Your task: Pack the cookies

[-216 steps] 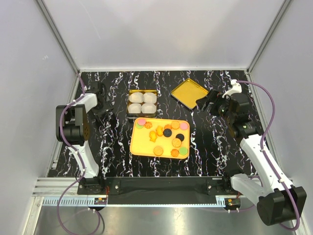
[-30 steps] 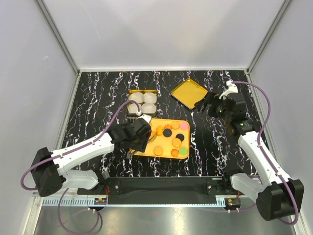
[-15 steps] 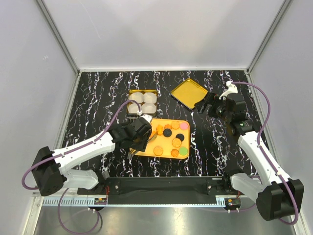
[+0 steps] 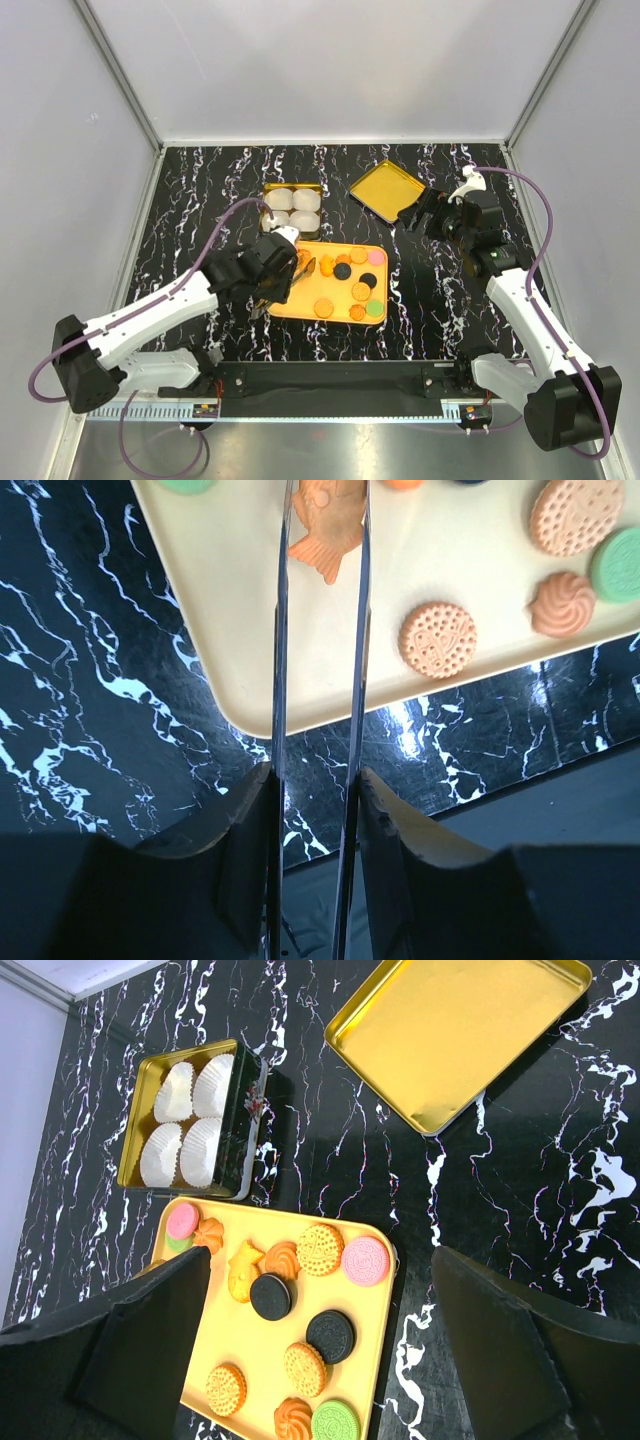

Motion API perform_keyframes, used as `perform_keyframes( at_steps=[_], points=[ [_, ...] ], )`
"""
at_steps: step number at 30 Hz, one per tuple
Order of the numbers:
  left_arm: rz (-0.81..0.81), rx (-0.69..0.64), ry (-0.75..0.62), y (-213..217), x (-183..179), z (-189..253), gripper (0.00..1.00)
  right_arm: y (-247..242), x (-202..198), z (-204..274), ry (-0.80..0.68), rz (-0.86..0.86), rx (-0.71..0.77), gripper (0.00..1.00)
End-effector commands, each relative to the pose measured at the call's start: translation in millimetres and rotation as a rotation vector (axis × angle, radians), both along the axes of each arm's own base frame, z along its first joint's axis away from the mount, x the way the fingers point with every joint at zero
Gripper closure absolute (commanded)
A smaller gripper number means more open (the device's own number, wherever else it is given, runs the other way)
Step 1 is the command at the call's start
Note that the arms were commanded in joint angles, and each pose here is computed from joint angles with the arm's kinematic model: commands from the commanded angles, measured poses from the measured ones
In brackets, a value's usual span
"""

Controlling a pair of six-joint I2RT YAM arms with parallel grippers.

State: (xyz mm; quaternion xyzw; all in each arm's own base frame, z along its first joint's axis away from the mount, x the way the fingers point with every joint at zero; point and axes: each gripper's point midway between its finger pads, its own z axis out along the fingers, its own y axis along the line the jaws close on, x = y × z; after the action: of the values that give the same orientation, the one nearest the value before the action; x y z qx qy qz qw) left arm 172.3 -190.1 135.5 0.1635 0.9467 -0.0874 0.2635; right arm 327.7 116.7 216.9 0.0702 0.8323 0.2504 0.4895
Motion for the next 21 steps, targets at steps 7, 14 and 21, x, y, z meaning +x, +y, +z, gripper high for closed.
perform_keyframes(
  at_steps=[7,14,21],
  points=[
    [0.03,-0.077,-0.116,2.4,22.7,47.2,0.61,-4.1,3.2,9.9,-0.043,-0.015,-0.013,0.0],
    [0.084,-0.143,-0.18,10.7,59.1,85.3,0.6,-2.7,3.4,8.1,-0.04,-0.009,-0.012,0.0],
    [0.204,-0.137,-0.234,22.9,130.1,97.4,0.6,-1.4,4.3,6.7,-0.035,-0.004,-0.008,0.0]
  ],
)
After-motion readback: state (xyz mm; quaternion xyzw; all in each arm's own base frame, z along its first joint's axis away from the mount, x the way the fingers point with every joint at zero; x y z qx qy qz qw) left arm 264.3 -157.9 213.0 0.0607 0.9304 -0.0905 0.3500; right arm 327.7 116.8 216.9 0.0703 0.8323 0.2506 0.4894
